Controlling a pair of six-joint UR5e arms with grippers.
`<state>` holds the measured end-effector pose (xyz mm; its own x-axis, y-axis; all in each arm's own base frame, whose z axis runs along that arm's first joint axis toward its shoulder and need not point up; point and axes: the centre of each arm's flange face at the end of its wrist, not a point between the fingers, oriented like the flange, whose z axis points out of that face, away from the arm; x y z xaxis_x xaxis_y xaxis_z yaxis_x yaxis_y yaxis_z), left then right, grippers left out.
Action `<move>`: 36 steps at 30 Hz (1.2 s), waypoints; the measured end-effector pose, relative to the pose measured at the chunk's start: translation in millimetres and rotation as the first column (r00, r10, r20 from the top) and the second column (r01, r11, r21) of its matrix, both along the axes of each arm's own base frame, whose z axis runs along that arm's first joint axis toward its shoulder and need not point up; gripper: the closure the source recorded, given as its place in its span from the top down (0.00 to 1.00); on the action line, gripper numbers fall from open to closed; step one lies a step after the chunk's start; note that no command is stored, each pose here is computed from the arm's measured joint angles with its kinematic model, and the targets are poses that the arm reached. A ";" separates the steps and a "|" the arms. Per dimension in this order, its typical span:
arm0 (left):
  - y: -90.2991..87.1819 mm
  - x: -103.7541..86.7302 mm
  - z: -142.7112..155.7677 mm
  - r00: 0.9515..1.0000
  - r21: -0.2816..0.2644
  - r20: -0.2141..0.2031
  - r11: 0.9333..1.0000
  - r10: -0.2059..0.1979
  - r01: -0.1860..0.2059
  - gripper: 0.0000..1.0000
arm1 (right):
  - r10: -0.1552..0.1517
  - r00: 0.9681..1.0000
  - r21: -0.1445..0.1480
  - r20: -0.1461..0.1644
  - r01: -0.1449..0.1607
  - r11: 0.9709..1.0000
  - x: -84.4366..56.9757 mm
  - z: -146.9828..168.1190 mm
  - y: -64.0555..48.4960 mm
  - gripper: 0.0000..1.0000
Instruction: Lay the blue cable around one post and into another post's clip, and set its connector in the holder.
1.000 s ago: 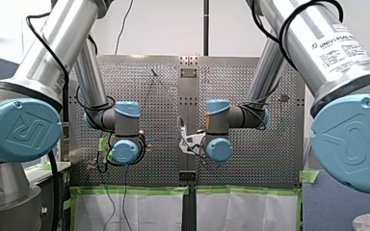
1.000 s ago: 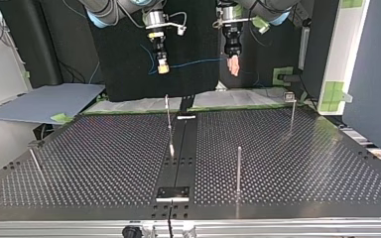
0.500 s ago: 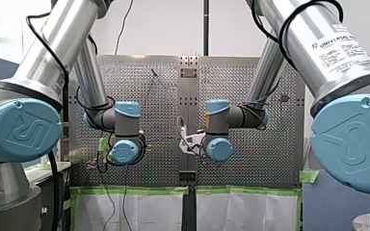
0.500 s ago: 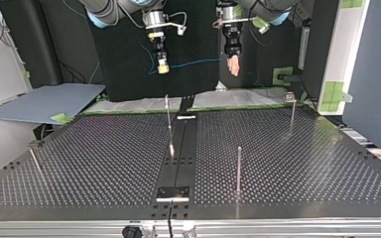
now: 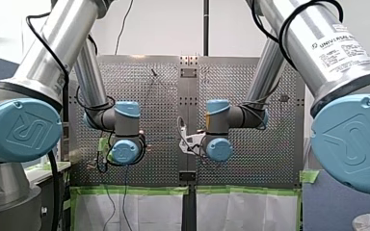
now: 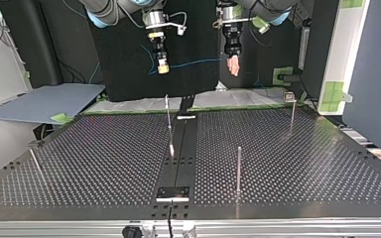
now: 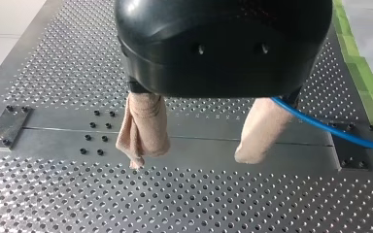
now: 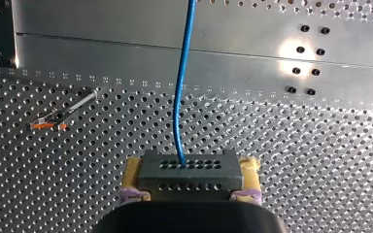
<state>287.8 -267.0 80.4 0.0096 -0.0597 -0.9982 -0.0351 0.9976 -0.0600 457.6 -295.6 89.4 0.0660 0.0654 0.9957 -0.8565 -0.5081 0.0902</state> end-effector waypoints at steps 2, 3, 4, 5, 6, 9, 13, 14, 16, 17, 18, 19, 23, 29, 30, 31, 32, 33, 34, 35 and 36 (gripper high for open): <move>0.0 0.0 0.0 1.000 0.000 0.000 1.000 0.000 0.000 1.00 | 0.000 1.000 0.000 0.000 0.000 1.000 0.0 0.0 0.0 0.00; 0.0 0.0 0.0 1.000 0.000 0.000 1.000 0.000 0.000 1.00 | 0.000 1.000 0.000 0.000 0.000 1.000 0.0 0.0 0.0 0.00; 0.0 0.0 0.0 1.000 0.000 0.000 1.000 0.000 0.000 1.00 | 0.000 1.000 0.000 0.000 0.000 1.000 0.0 0.0 0.0 0.00; 0.0 0.0 0.0 1.000 0.000 0.000 1.000 0.000 0.000 1.00 | 0.000 1.000 0.000 0.000 0.000 1.000 0.0 0.0 0.0 0.00; 0.0 0.0 0.0 1.000 0.000 0.000 1.000 0.000 0.000 1.00 | 0.000 1.000 0.000 0.000 0.000 1.000 0.0 0.0 0.0 0.00; 0.0 0.0 0.0 1.000 0.000 0.000 1.000 0.000 0.000 1.00 | 0.000 1.000 0.000 0.000 0.000 1.000 0.0 0.0 0.0 0.00; -0.3 0.4 0.2 1.000 0.000 0.001 1.000 0.000 0.000 1.00 | 0.000 1.000 0.000 0.000 0.000 1.000 0.0 0.0 0.0 0.00; -0.4 0.6 0.3 1.000 0.000 0.001 1.000 -0.001 0.001 1.00 | 0.000 1.000 0.000 0.000 0.000 1.000 0.0 0.0 0.0 0.00; -0.7 0.9 0.5 1.000 0.000 0.002 1.000 -0.001 0.001 1.00 | 0.000 1.000 0.001 0.000 0.000 1.000 -0.4 -0.5 -0.1 0.00; -0.7 1.0 0.5 1.000 0.000 0.002 1.000 -0.001 0.001 1.00 | -0.001 1.000 0.005 -0.002 0.001 1.000 -1.4 -2.0 0.0 0.00; -0.8 1.1 0.6 1.000 0.000 0.002 1.000 -0.001 0.001 1.00 | -0.002 1.000 0.009 -0.005 0.002 1.000 -2.7 -4.3 0.0 0.00; -0.8 1.1 0.6 1.000 0.000 0.002 1.000 -0.001 0.001 1.00 | -0.002 1.000 0.017 -0.010 0.003 1.000 -4.2 -8.4 0.4 0.00; -0.9 1.2 0.6 1.000 0.000 0.002 1.000 -0.001 0.001 1.00 | -0.004 1.000 0.030 -0.021 0.005 1.000 -6.9 -16.7 1.0 0.00; -0.9 1.2 0.7 1.000 0.000 0.003 1.000 -0.002 0.002 1.00 | -0.004 1.000 0.034 -0.024 0.005 0.999 -7.5 -18.7 1.2 0.00; -0.9 1.2 0.7 1.000 0.000 0.003 1.000 -0.002 0.002 1.00 | -0.004 1.000 0.034 -0.024 0.005 0.999 -7.5 -18.7 1.2 0.00; -0.9 1.2 0.7 1.000 0.000 0.003 1.000 -0.001 0.001 1.00 | -0.004 1.000 0.034 -0.024 0.005 0.999 -7.6 -18.8 1.2 0.00; -0.9 1.2 0.7 1.000 0.000 0.003 1.000 -0.001 0.001 1.00 | -0.004 1.000 0.034 -0.024 0.005 0.999 -7.6 -18.8 1.3 0.00; -0.9 1.2 0.6 1.000 0.000 0.003 1.000 -0.001 0.001 1.00 | -0.004 1.000 0.034 -0.024 0.005 0.999 -7.6 -18.8 1.2 0.00; -0.9 1.2 0.7 1.000 0.000 0.003 1.000 -0.001 0.001 1.00 | -0.004 1.000 0.034 -0.024 0.005 0.999 -7.6 -18.9 1.2 0.00; -0.9 1.2 0.7 1.000 0.000 0.003 1.000 -0.001 0.001 1.00 | -0.004 1.000 0.034 -0.024 0.005 0.999 -7.6 -18.9 1.2 0.00; -0.9 1.2 0.6 1.000 0.000 0.003 1.000 -0.002 0.002 1.00 | -0.004 1.000 0.034 -0.024 0.005 0.999 -7.6 -18.9 1.3 0.00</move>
<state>289.1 -267.9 81.0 0.0120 -0.0598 -0.9981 -0.0334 0.9976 -0.0601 450.0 -294.3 70.4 0.0903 0.0311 0.9954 -0.8566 -0.5074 0.0935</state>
